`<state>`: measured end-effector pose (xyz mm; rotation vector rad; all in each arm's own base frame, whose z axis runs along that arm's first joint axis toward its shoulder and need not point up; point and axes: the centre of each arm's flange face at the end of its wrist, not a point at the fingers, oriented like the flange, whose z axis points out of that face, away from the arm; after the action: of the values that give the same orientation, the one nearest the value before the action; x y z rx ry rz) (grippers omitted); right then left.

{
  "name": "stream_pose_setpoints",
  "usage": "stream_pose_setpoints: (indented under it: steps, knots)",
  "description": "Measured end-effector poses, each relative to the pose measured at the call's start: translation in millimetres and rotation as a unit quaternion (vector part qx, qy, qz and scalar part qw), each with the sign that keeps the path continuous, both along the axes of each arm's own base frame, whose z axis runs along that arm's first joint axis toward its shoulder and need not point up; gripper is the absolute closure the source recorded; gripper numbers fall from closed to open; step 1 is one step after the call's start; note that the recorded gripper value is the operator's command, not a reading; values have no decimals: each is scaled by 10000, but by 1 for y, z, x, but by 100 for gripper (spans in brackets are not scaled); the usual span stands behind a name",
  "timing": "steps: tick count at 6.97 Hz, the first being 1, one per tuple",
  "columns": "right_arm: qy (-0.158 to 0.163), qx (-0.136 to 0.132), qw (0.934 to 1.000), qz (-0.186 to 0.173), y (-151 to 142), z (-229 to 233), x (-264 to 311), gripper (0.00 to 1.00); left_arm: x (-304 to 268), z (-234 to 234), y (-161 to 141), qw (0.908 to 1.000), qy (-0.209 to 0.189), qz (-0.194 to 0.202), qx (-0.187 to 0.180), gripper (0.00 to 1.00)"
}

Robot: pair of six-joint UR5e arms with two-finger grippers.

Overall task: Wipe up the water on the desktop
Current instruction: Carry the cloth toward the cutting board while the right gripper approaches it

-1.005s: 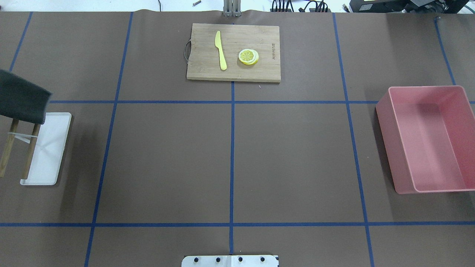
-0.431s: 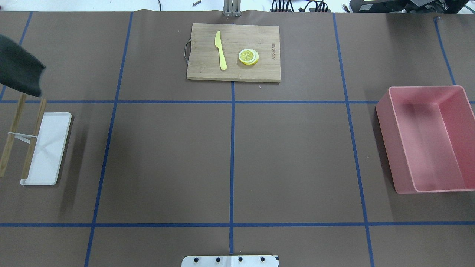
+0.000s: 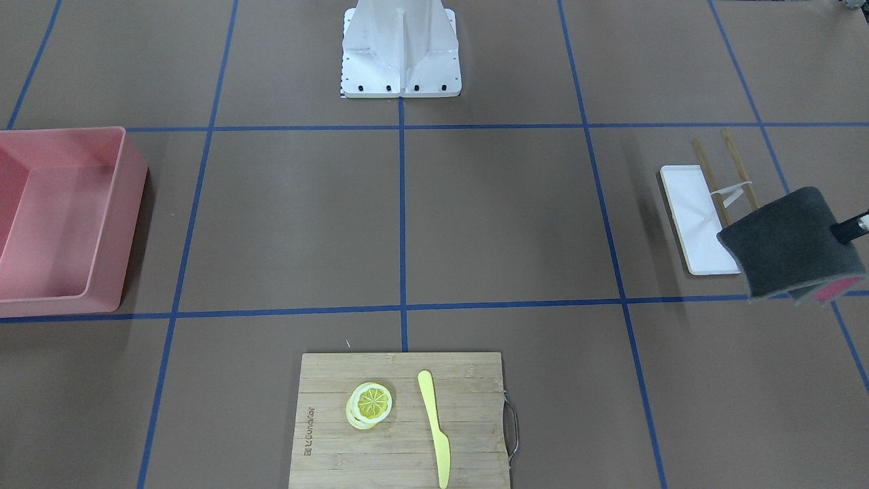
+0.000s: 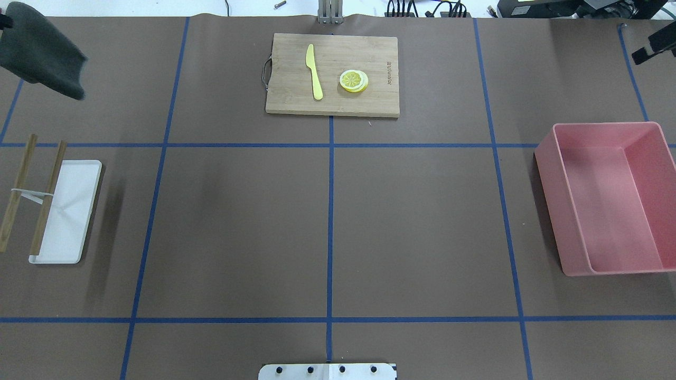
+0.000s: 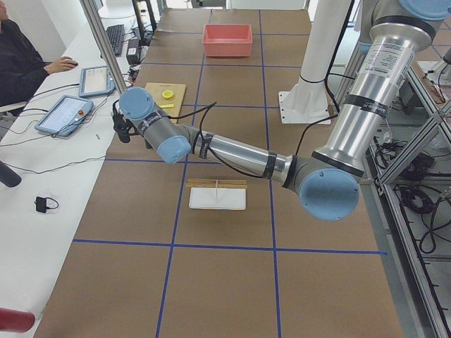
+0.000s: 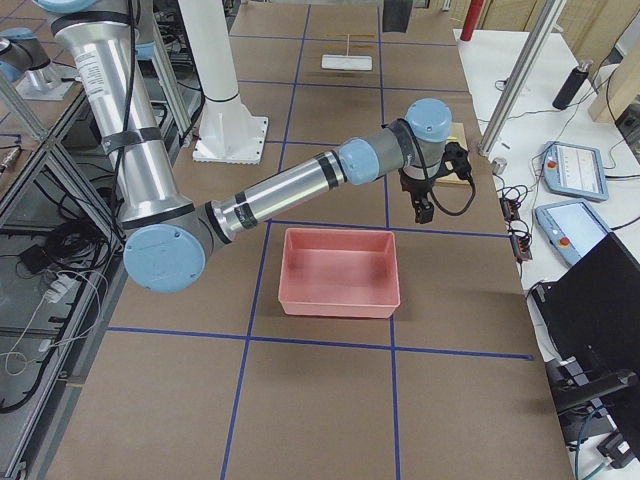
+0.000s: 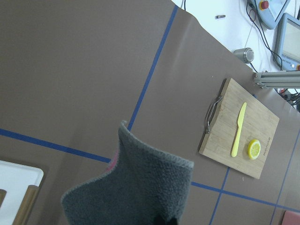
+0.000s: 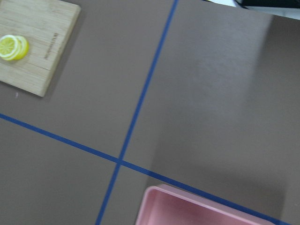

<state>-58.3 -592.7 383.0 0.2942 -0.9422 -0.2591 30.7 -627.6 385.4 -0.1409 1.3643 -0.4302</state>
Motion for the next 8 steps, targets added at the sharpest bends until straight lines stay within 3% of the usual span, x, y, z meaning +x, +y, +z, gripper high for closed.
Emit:
stream_pose_setpoints:
  steps: [2,4,5,6,8]
  knots:
    - [-69,392,9988,-293,-9,-65,-79,0,56,-42,-17,9992,-107,-121,-374,100]
    - [-173,1006,9946,-165,5,-107,-155,1,119,-81,-24,9965,-168,-269,-767,100]
    - [-335,1271,9913,-92,16,-117,-185,12,147,-97,-24,9951,-184,-340,-908,100]
    - [-570,1442,9879,-4,26,-123,-201,14,173,-114,-23,9937,-182,-408,-1029,100]
    - [-1014,1557,9826,25,46,-140,-234,6,217,-147,-18,9909,-121,-520,-1232,100]
